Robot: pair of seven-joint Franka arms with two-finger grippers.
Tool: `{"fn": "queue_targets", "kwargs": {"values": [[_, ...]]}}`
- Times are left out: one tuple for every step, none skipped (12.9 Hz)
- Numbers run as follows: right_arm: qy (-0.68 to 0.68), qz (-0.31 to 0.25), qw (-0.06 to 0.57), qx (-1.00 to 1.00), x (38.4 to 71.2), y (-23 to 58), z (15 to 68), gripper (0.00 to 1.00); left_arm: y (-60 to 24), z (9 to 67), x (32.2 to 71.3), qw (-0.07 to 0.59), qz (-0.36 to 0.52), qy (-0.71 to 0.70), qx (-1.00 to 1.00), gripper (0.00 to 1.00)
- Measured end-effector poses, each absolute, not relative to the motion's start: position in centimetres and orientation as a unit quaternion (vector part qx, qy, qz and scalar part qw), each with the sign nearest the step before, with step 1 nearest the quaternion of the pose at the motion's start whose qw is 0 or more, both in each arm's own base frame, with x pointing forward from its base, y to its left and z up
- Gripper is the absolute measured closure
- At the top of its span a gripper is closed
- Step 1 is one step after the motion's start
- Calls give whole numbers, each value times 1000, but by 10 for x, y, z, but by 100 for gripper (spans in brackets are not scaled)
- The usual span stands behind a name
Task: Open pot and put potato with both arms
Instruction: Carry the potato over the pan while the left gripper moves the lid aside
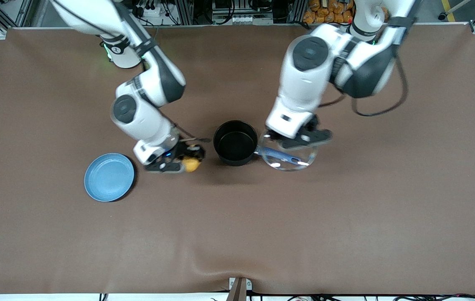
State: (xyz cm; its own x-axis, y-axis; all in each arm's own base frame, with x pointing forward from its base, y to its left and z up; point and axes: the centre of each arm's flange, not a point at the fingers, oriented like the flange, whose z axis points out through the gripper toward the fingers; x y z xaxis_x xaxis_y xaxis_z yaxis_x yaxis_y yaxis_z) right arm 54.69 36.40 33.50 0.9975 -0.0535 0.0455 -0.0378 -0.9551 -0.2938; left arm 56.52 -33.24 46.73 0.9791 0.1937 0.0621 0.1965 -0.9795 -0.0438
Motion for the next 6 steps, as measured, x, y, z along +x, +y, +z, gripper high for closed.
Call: {"fn": "queue_targets", "kwargs": {"values": [[5,-28,151,-988,532,387,336,41,-291,462,582,32,-21,-97,-995,40],[-12,-28,152,-988,519,405,337,41,-251,455,597,37,-13,-96,-995,40],[-31,-31,150,-988,507,421,338,41,-214,448,609,41,-4,-94,-995,40],[-55,-37,142,-988,496,434,338,41,-181,439,616,43,5,-94,-995,40],[-74,-42,130,-988,487,445,337,41,-152,427,621,44,11,-100,-994,40],[-88,-46,119,-988,479,453,334,41,-128,413,623,43,13,-110,-993,40]]}}
